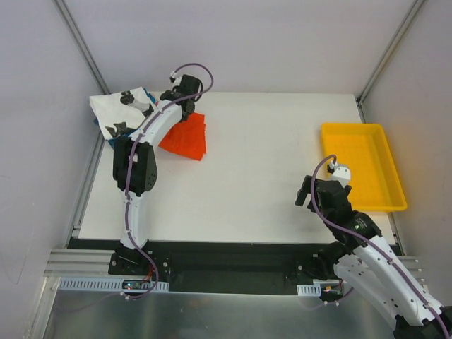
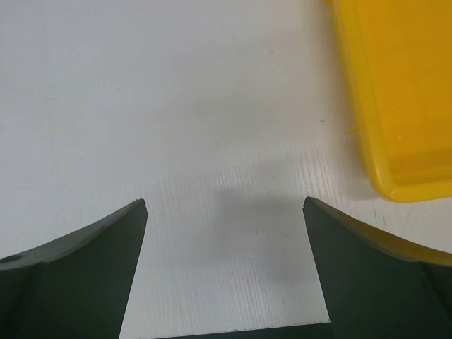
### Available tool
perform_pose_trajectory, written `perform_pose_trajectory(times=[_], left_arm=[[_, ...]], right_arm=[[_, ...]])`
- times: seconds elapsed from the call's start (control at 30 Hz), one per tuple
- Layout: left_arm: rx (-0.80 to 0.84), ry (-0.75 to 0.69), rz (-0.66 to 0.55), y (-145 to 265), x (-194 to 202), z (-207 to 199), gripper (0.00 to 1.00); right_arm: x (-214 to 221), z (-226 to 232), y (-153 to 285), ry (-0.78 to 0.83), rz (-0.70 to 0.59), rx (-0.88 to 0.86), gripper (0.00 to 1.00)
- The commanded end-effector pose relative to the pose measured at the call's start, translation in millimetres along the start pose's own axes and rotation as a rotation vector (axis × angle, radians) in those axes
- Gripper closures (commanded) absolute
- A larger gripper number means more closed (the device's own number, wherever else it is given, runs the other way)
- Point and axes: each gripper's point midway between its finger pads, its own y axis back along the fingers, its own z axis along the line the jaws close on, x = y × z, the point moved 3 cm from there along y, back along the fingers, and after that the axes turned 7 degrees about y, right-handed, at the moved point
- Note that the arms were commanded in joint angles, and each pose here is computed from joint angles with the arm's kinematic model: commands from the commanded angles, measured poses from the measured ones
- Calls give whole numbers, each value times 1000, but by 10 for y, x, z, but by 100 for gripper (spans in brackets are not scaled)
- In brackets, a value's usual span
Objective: Fold and stack the t-shirts
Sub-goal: Neatly place the folded tshirt to the corner
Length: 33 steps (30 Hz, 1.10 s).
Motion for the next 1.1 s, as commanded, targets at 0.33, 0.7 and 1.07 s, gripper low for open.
perform_pose_trajectory(times=[0.33, 0.7, 1.07], left_arm=[[-149, -11, -175, -4, -1038, 946, 100], [-128, 164, -299, 223, -1441, 1394, 100], [-173, 362, -286, -23, -1400, 1881, 100]], right_arm=[[22, 49, -150, 39, 34, 25, 3], [28, 71, -187, 53, 59, 33, 3], [46, 43, -234, 82, 93, 78, 3]])
